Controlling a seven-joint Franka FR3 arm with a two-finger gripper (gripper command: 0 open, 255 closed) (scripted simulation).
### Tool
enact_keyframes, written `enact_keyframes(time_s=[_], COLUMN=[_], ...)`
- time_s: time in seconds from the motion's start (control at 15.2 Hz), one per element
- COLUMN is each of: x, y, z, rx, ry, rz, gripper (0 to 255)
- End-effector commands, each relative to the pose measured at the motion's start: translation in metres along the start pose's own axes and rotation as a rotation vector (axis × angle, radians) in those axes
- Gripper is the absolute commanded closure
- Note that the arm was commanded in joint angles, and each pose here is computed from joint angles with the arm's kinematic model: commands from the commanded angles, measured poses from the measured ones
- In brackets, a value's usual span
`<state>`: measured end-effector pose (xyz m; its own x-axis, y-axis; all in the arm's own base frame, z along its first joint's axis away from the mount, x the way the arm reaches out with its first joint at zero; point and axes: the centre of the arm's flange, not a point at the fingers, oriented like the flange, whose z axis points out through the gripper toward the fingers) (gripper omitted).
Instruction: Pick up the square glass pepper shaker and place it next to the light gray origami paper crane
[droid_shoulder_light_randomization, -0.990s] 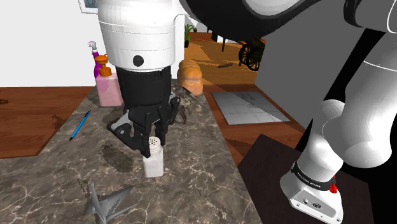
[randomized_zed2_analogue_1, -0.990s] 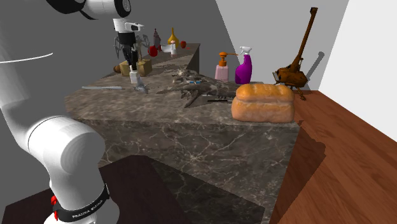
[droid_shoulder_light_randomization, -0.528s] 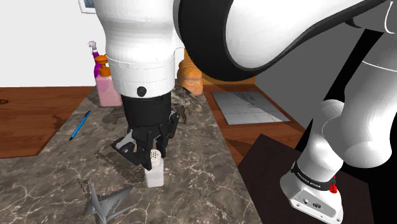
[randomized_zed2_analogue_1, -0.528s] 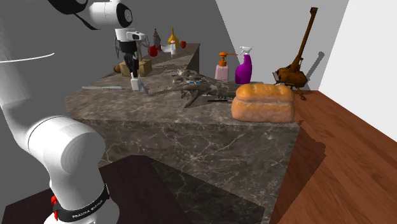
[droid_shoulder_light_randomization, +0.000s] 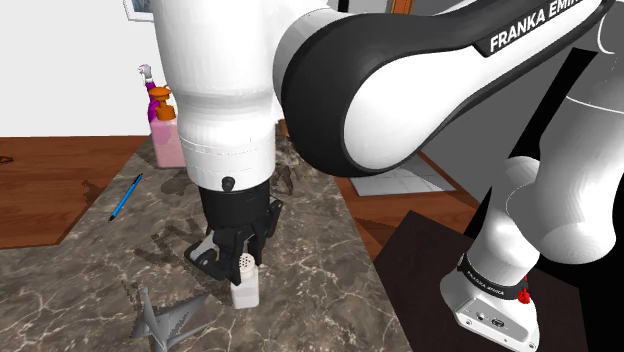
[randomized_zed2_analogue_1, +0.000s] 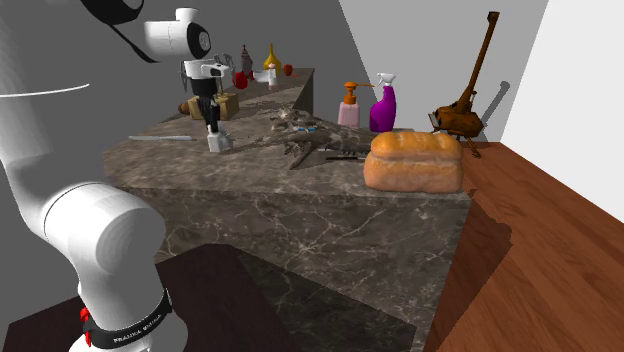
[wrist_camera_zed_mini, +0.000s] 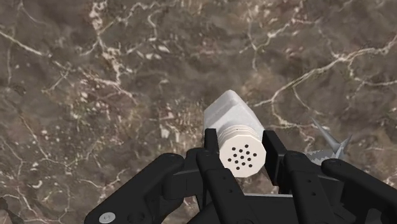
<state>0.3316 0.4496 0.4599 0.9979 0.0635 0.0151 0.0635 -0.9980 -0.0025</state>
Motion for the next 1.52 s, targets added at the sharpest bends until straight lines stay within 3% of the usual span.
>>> enact_keyframes(time_s=[0.0,0.33,0.4,0.73,0.99,1.45], x=[0.000,0.000,0.000,0.000,0.000,0.000], y=[0.000,0.000,0.000,0.000,0.000,0.000], z=[0.002,0.002,0.002,0.002,-0.048,-0.048], rx=[0.000,0.000,0.000,0.000,0.000,0.000], ry=[0.001,0.001,0.001,0.001,0.001,0.001], rz=[0.000,0.000,0.000,0.000,0.000,0.000], gripper=[255,255,0,0,0,0])
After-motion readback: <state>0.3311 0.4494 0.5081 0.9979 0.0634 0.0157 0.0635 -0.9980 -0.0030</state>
